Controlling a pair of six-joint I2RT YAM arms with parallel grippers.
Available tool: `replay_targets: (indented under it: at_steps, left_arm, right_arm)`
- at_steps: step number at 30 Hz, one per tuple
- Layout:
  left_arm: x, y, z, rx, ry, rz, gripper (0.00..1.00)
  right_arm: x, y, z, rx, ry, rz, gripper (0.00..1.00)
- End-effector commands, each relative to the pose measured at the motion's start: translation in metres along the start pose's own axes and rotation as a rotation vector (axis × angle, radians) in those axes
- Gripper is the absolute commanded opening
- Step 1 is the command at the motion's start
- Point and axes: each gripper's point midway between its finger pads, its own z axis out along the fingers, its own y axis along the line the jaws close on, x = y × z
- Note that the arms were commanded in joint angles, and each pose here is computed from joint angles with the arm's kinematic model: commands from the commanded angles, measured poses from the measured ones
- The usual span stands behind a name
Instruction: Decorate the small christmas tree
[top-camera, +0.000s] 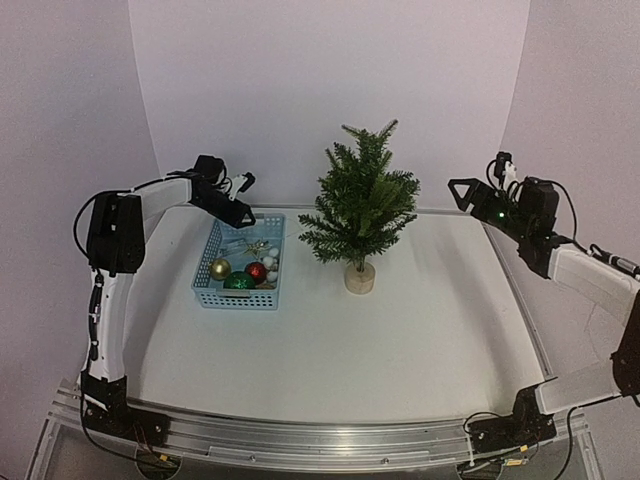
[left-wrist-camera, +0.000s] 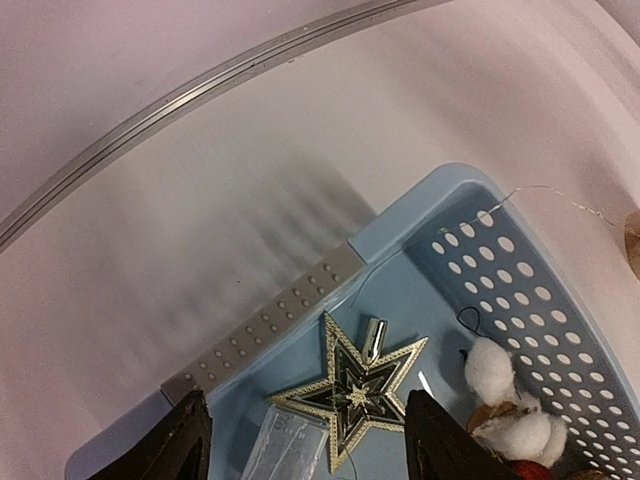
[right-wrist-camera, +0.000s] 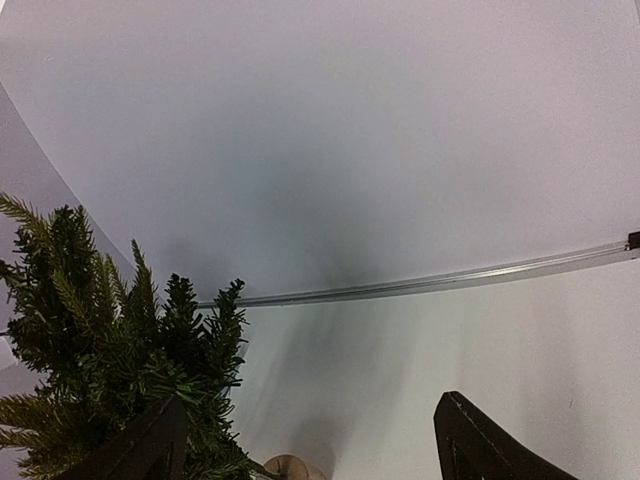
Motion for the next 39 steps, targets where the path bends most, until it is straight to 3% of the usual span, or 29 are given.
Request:
replay_targets:
  at_steps: [1,5,12,21,29,39]
  left_arm:
    - [-0.061,-0.013,-0.053,-0.006,-0.168,0.081,0.66]
    - [-0.070,-0.015,-0.070,-0.024,-0.185,0.083,0.64]
    - [0.002,-0.021,-0.050,-0.010,-0.001,-0.082,0.57]
    - [0.026,-0.012,-0.029,-0.060,0.021,-0.171,0.57]
    - [0.023,-0.001,0.001,-0.056,-0.012,-0.187,0.43]
    - [-0.007,0.002,0.005,-0.028,-0.104,-0.165,0.32]
  right_arm:
    - [-0.003,0.008,-0.005,-0.010,-0.011,-0.002,0.85]
    - [0.001,0.009,-0.003,-0.011,-0.001,0.001,0.85]
    - [0.003,0.009,-0.006,-0.004,-0.002,-0.002,0.85]
    - [0.000,0.014,-0.004,-0.020,-0.003,-0.004,0.85]
    - [-0.004,0.017,-0.006,-0.025,-0.014,-0.009,0.85]
    - [-0.003,0.016,-0.007,-0.019,-0.012,0.009,0.85]
